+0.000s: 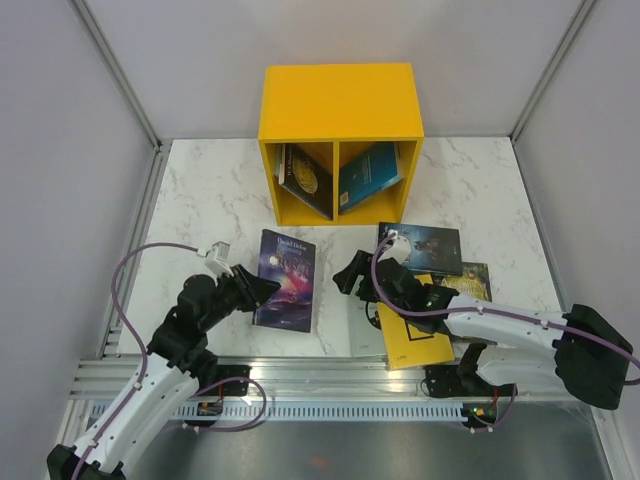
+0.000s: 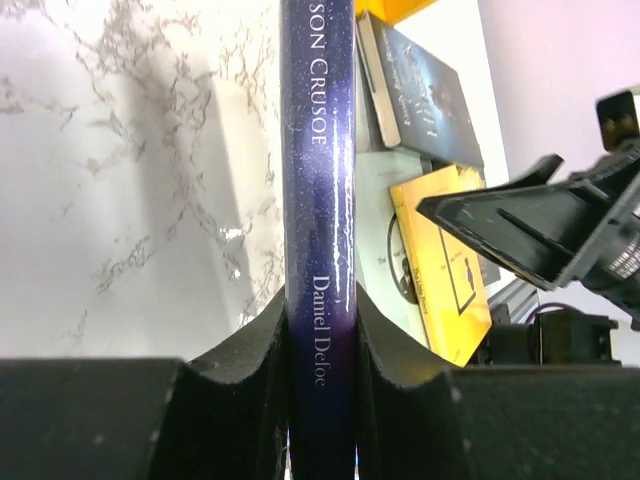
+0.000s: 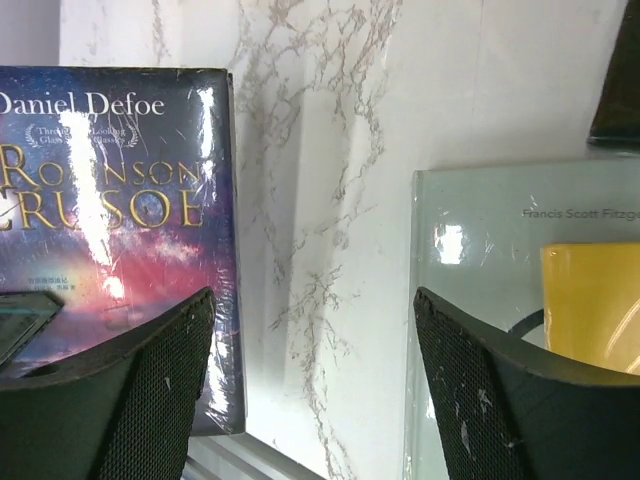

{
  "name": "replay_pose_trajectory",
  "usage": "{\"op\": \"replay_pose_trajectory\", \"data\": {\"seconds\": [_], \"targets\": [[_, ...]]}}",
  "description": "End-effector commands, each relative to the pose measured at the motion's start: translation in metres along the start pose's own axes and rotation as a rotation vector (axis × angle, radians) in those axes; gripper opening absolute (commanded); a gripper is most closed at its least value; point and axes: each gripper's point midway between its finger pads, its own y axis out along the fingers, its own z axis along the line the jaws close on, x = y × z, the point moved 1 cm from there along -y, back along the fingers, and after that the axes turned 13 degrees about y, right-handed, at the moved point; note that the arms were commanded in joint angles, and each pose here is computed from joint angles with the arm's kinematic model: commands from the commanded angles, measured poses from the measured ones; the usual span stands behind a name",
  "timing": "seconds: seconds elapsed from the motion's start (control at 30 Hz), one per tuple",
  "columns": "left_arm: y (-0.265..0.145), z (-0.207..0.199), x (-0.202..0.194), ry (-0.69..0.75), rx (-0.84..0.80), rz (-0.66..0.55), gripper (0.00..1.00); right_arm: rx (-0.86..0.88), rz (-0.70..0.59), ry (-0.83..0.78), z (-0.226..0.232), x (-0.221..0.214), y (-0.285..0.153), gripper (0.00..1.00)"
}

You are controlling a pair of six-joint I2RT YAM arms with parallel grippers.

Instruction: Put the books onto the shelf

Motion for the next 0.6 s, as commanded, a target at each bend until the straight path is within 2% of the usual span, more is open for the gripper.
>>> {"op": "replay_pose_trajectory", "data": {"seconds": [0.0,0.13,0.23,0.27,0.3,0.4,0.57], "targets": [[-0.010,-0.035,0.057,0.063,-0.078,-0.170,0.02,-0.069,-0.052,-0.032,-0.022,0.011,-0.012,0.84],[-0.012,-0.049,0.059,0.018,-0.155,-0.171,0.02,-0.059,-0.004,-0.037,-0.021,0.000,-0.007,0.86],[-0.022,-0.060,0.067,-0.003,-0.220,-0.233,0.02,0.063,0.035,0.005,-0.004,-0.011,0.001,0.89],[-0.025,-0.064,0.068,-0.006,-0.236,-0.238,0.02,0.166,0.017,0.047,0.017,-0.007,0.000,0.90],[-0.029,-0.069,0.072,-0.007,-0.254,-0.251,0.02,0.184,0.022,0.062,0.013,-0.010,0.000,0.91],[-0.037,-0.084,0.076,-0.029,-0.315,-0.242,0.02,0.297,0.002,0.115,0.034,-0.005,-0.002,0.97],[-0.039,-0.087,0.073,-0.037,-0.336,-0.227,0.02,0.436,-0.022,0.155,0.065,0.003,-0.007,0.98]]}}
